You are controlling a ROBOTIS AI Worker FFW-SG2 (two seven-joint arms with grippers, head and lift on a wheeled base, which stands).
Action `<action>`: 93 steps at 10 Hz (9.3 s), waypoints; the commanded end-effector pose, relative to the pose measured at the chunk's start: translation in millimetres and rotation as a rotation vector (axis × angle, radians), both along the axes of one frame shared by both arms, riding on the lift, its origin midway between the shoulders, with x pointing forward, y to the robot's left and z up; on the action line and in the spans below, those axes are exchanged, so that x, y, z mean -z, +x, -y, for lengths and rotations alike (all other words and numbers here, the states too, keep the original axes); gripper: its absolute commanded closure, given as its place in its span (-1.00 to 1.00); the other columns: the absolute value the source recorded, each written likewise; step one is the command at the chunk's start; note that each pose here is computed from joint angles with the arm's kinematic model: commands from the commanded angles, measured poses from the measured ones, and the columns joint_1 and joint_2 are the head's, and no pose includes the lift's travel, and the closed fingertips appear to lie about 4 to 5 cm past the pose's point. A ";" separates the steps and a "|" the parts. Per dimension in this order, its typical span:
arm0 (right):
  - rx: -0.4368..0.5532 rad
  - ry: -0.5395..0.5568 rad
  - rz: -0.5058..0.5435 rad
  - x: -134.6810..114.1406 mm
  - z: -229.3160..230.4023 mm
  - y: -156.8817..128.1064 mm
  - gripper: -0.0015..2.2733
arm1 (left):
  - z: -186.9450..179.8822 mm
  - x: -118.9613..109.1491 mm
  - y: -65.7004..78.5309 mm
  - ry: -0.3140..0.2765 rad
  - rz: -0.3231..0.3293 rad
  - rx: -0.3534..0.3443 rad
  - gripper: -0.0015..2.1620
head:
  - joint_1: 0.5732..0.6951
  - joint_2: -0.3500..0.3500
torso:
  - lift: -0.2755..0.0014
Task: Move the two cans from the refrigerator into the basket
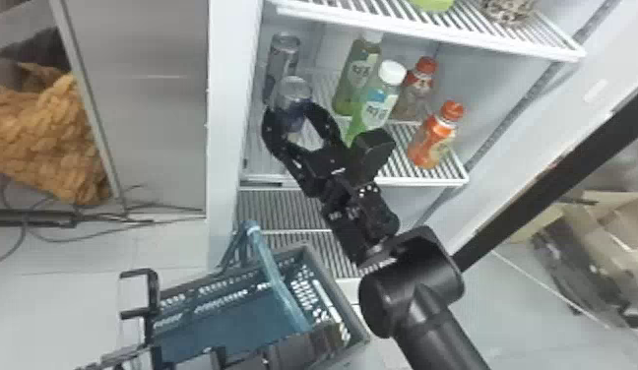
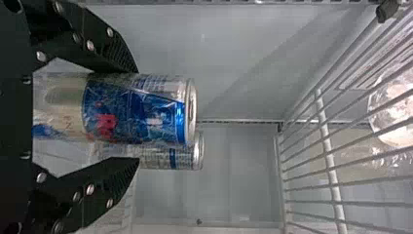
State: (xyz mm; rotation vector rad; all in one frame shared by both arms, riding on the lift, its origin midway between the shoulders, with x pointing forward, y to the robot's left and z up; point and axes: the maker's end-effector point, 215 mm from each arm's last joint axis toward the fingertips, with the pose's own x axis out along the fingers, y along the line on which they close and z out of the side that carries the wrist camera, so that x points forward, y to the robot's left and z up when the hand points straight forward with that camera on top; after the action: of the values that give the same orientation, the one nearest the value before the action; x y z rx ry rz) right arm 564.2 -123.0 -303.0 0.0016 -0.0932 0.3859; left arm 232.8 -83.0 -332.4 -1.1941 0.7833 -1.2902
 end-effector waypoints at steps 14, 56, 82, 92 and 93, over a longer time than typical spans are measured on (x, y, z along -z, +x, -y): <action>-0.004 0.076 0.022 -91.9 22.0 -112.0 -0.07 | -2.0 0.5 0.4 -0.005 -0.008 -0.006 0.11 | 1.00 -0.99 | -1.00; 0.001 0.043 -0.179 -27.9 44.4 -188.3 -0.84 | -0.9 -0.8 0.7 -0.008 -0.003 -0.006 0.11 | 1.00 -1.00 | -1.00; 0.014 0.012 0.016 -16.6 25.1 15.3 -0.94 | 0.4 -3.6 3.2 -0.021 -0.005 -0.011 0.11 | 1.00 -0.94 | -1.00; 0.065 0.006 0.009 -13.9 21.3 70.1 -0.96 | 3.2 -5.0 4.0 -0.030 -0.007 -0.003 0.11 | 1.00 -0.84 | -1.00; 0.062 0.002 0.006 -12.4 19.6 71.6 -0.96 | 3.2 -4.8 3.5 -0.033 -0.012 -0.002 0.11 | 1.00 -0.83 | -1.00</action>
State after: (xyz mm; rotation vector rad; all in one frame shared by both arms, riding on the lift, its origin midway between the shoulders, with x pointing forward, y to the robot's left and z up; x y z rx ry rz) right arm 634.8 -143.5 -289.5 0.0012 -0.1025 0.3212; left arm 236.3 -86.2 -327.4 -1.2276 0.7709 -1.3002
